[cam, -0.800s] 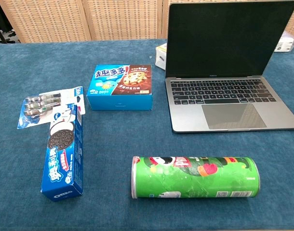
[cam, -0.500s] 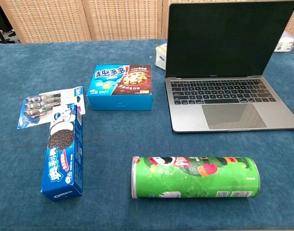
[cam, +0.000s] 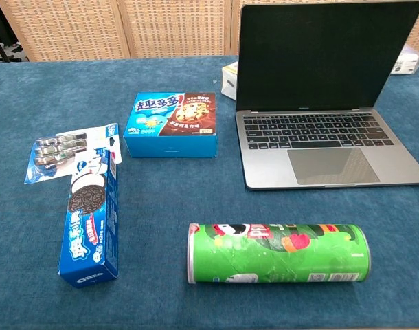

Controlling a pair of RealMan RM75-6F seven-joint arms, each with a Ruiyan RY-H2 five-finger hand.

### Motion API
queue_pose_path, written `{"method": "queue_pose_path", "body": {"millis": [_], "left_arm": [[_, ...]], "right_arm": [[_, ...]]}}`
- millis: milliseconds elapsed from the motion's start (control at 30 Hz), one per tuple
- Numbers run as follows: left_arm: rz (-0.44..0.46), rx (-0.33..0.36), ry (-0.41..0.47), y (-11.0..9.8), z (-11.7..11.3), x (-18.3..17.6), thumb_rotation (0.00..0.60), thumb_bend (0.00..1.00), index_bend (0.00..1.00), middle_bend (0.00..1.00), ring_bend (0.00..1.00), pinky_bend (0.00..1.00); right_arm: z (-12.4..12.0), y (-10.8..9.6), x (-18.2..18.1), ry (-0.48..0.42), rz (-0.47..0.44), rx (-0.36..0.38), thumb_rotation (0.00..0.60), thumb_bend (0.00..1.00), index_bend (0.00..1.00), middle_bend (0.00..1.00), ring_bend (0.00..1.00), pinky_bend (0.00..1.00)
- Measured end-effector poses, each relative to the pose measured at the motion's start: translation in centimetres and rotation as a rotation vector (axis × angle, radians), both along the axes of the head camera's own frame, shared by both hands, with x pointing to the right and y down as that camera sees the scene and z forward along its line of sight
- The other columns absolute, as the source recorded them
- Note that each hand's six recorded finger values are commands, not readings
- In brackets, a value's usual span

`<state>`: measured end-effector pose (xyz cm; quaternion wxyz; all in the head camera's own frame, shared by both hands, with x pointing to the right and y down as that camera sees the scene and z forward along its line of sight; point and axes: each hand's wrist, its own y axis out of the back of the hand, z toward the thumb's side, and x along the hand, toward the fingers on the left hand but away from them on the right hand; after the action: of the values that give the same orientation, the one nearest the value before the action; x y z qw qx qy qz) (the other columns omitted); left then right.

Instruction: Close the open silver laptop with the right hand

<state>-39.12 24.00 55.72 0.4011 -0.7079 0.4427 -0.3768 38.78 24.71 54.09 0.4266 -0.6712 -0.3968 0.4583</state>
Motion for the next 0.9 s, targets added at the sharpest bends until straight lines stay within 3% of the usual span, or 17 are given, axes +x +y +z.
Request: {"method": "queue_pose_path", "body": {"millis": [233,500,900], "left_arm": [[0.002,-0.026,-0.010,0.0,0.8,-0.1,0.600,0.00,0.13,0.00,0.07,0.09],[0.022,-0.138,-0.052,0.8,4.0,0.0,0.600,0.00,0.13,0.00,0.07,0.09],[0.019,-0.141,-0.046,0.8,4.4,0.0,0.600,0.00,0.13,0.00,0.07,0.09]], "right_arm": [[0.1,0.0,-0.2,-0.002,-0.005,-0.004,0.600,0.00,0.00,0.00,0.00,0.00],[0.1,-0.5,-0.7,-0.015,-0.020,0.002,0.600,0.00,0.00,0.00,0.00,0.00],[-0.9,-4.5,-6.2,-0.044,-0.164,0.031,0.600,0.00,0.00,0.00,0.00,0.00]]}}
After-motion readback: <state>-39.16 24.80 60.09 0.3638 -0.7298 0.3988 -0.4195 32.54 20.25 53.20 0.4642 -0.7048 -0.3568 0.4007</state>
